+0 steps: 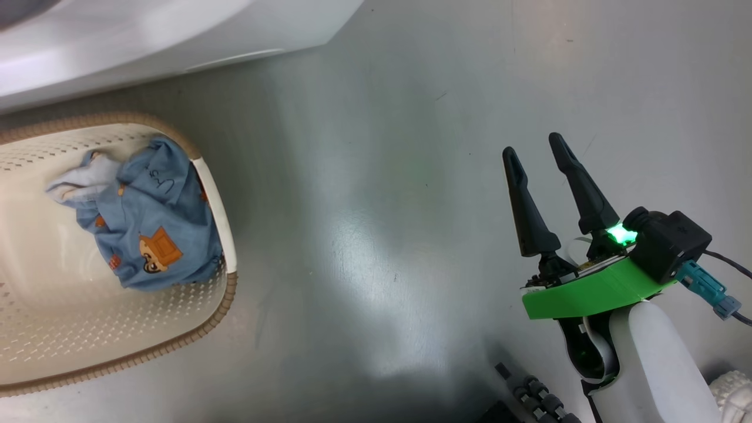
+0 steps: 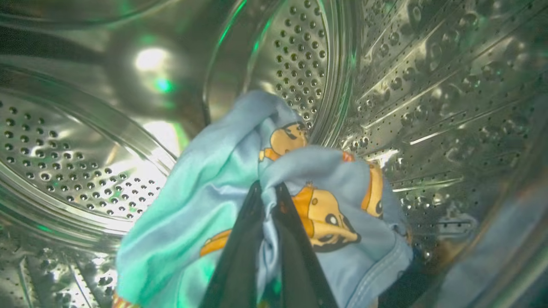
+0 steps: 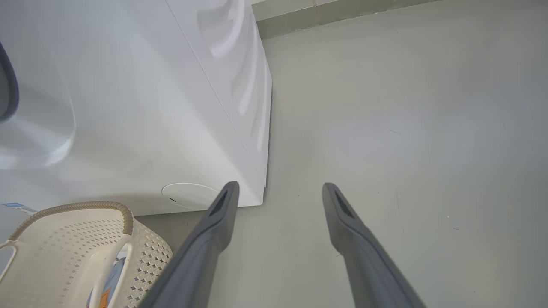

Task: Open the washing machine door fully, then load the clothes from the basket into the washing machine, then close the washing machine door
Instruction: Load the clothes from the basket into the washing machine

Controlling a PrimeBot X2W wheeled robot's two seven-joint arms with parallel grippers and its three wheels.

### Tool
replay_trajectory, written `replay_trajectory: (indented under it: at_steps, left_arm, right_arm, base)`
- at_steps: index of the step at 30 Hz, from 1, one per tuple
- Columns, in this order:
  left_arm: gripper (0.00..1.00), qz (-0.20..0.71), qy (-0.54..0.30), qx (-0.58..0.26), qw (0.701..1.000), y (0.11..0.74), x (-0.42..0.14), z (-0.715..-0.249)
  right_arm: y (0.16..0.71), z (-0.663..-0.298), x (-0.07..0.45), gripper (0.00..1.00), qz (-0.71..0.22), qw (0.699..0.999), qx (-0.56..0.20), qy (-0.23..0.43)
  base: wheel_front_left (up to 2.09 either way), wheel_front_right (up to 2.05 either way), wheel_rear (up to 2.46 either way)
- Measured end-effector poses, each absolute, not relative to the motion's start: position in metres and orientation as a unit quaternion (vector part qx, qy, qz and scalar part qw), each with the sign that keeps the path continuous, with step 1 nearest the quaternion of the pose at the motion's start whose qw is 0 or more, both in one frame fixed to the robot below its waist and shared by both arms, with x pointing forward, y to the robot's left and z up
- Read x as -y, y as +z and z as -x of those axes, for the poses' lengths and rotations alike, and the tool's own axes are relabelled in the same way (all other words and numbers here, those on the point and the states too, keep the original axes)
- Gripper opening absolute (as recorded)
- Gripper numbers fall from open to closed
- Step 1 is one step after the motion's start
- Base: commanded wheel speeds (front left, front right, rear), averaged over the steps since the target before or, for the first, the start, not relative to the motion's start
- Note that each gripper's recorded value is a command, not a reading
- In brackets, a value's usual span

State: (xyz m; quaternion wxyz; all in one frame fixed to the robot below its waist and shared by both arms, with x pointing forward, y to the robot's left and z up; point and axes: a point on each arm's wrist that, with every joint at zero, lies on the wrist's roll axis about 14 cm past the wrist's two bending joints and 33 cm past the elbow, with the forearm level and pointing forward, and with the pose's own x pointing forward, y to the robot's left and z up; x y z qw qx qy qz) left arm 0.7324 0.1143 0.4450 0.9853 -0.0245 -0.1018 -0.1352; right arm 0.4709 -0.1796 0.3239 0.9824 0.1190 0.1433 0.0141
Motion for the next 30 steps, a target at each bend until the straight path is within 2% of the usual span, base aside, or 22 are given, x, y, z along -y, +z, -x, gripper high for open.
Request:
replay_trajectory:
  at_steps: [8,10,22,30]
  left_arm:
    - [0.00,0.036,-0.120,0.048,0.991,0.415,-0.124,-0.731]
    - [1.00,0.035,-0.119,0.045,0.991,0.414,-0.125,-0.730]
    - [1.00,0.051,-0.110,0.075,0.990,0.452,-0.127,-0.726]
    - [1.00,0.063,-0.101,0.063,0.991,0.455,-0.131,-0.702]
  right_arm:
    - [0.325,-0.472,0.177,1.00,-0.122,0.982,-0.142,0.017]
    - [0.326,-0.472,0.177,1.00,-0.122,0.982,-0.141,0.018]
    - [0.341,-0.476,0.173,1.00,-0.126,0.984,-0.123,0.023]
    - [0.357,-0.480,0.170,1.00,-0.128,0.986,-0.104,0.028]
  base:
    - [0.00,0.00,0.00]
    - [0.00,0.00,0.00]
    - [0.00,0.00,0.00]
    - [0.00,0.00,0.00]
